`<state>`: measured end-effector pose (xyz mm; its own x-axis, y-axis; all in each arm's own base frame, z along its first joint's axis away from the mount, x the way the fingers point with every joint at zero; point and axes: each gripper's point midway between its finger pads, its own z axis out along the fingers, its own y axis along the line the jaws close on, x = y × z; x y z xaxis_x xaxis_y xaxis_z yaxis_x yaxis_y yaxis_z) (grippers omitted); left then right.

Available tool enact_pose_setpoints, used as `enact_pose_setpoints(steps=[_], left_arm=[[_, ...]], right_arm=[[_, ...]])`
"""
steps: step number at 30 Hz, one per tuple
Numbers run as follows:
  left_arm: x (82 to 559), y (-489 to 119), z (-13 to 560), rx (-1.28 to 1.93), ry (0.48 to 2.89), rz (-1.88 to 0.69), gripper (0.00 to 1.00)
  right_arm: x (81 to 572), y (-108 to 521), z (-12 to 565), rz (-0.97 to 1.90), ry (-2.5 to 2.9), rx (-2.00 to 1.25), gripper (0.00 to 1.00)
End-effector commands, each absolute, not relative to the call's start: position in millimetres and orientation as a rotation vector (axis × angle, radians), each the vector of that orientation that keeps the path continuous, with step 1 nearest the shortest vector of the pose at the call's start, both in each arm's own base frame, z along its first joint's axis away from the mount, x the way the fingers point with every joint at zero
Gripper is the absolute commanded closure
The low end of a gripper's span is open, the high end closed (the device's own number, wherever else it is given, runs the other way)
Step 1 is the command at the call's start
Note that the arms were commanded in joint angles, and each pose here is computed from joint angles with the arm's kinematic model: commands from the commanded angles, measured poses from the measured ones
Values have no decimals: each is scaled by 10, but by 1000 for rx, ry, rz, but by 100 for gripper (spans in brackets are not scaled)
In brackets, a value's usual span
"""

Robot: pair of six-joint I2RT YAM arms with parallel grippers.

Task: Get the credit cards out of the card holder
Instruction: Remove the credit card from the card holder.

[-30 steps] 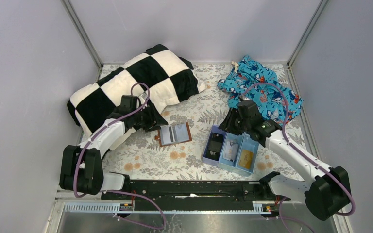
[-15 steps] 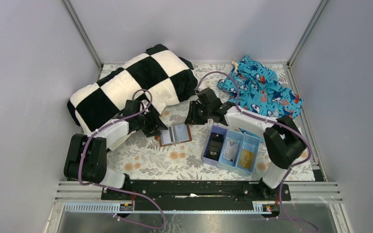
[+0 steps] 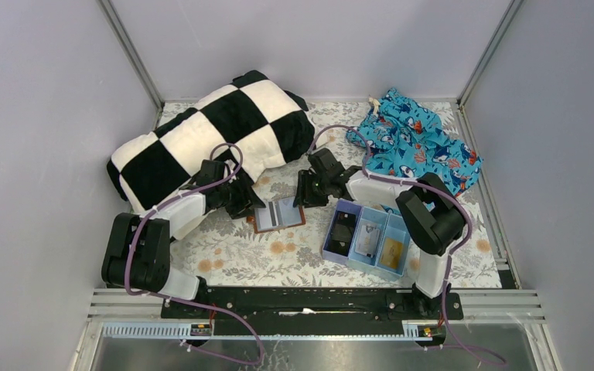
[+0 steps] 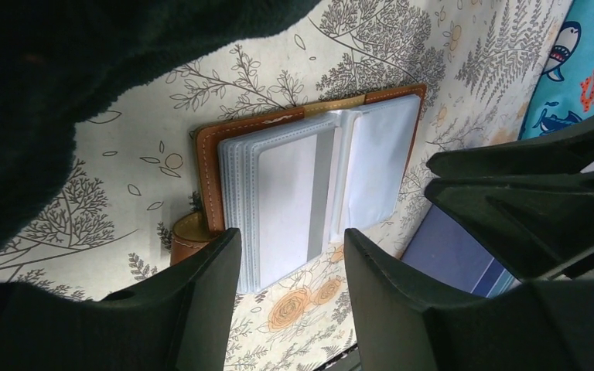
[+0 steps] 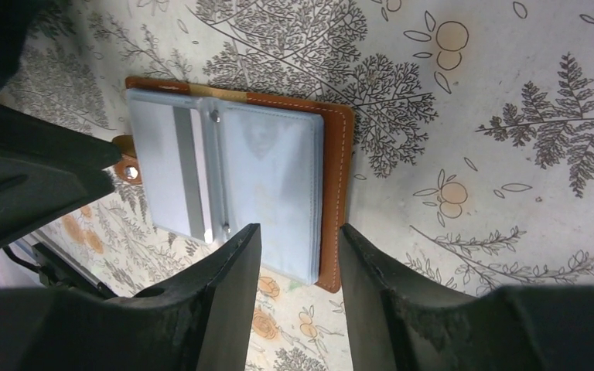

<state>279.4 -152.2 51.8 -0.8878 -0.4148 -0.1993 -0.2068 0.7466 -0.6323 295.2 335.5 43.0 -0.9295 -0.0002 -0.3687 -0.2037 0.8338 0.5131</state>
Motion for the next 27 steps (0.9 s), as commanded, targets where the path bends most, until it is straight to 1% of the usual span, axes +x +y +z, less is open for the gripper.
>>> enact_pose_setpoints(steps=[1, 5, 14, 27], left_arm=[[2793, -1429, 445, -532, 2636, -821, 44], [2798, -1496, 440, -514, 2644, -872, 44], [2752, -1564, 336, -494, 2687, -886, 44], [2785, -2023, 871, -265, 2590, -1111, 45]], right_arm=[[3014, 3395, 322, 807, 2651, -155, 51], [2986, 3415, 236, 823, 2673, -144, 51], [2968, 3444, 208, 843, 2684, -134, 51], [2974, 3473, 212, 860, 2683, -133, 51]])
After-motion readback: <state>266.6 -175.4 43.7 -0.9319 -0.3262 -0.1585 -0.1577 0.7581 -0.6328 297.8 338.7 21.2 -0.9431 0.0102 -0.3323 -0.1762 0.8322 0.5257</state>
